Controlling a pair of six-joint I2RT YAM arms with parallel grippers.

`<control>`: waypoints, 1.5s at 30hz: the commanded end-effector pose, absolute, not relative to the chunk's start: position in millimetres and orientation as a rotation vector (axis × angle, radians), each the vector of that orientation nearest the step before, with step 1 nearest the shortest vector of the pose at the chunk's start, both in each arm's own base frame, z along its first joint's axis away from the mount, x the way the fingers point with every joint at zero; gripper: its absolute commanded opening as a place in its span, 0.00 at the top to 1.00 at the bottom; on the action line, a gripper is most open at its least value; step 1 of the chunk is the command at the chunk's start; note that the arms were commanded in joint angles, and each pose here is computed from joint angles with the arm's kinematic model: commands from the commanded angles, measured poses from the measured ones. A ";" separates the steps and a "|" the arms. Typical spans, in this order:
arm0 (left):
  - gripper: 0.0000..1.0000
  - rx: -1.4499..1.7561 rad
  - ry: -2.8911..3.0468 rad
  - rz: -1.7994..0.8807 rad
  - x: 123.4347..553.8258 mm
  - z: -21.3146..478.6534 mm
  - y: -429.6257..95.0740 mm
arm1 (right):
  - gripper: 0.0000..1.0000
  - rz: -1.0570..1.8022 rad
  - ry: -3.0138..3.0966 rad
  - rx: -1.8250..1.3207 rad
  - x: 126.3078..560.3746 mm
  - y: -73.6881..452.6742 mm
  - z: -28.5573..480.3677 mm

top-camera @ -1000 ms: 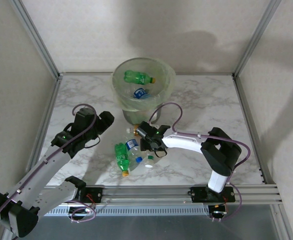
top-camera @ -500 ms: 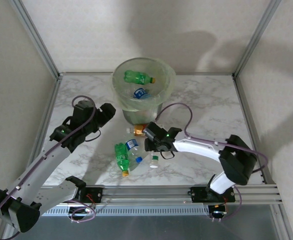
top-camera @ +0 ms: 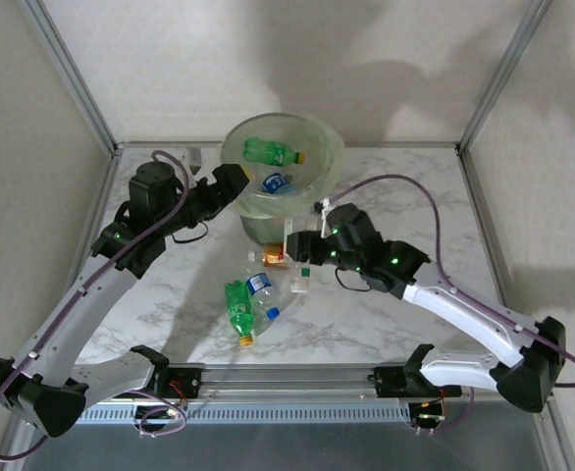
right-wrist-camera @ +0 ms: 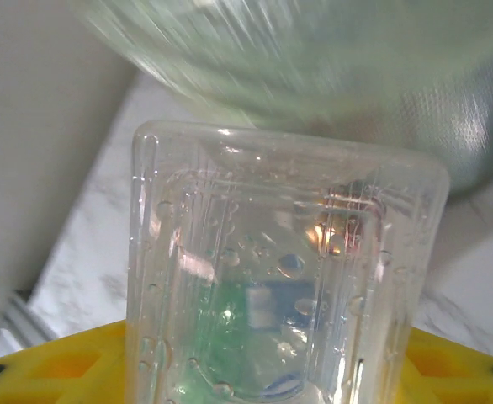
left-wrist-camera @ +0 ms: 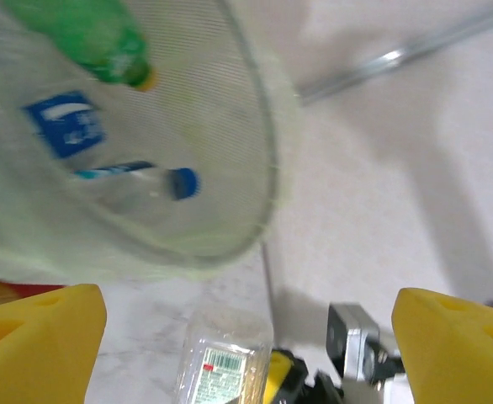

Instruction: Put the plastic bottles in the bin

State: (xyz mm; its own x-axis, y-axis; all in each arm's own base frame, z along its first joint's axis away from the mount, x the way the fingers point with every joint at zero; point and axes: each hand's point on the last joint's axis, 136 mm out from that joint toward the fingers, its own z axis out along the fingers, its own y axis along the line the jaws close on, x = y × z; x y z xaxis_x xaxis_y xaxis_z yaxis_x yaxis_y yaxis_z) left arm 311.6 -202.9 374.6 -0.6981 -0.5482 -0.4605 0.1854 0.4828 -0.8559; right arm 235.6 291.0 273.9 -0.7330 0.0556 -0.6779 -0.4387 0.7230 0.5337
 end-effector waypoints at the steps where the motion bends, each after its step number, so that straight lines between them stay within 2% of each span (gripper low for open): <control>1: 0.14 -0.037 1.868 -1.467 293.1 426.0 -229.3 | 0.44 1.136 2.060 -0.427 226.1 305.1 336.1; 7: 0.11 0.140 1.767 -1.580 273.4 459.6 -241.0 | 0.45 1.390 1.924 -0.520 217.8 308.2 384.0; 11: 0.09 0.194 1.760 -1.600 267.9 463.4 -244.4 | 0.45 1.572 1.826 -0.552 214.5 303.4 408.8; 20: 0.06 0.192 1.737 -1.644 271.6 459.3 -248.8 | 0.42 1.764 1.755 -0.634 203.7 309.6 424.6; 27: 0.13 0.247 1.691 -1.701 269.6 469.6 -256.9 | 0.40 1.810 1.740 -0.651 202.4 313.3 425.4; 37: 0.13 0.314 1.731 -1.739 269.0 459.3 -273.8 | 0.40 1.856 1.710 -0.669 203.8 317.9 430.9; 45: 0.26 0.374 1.624 -1.819 256.9 475.3 -280.1 | 0.39 1.879 1.701 -0.669 206.1 320.5 432.7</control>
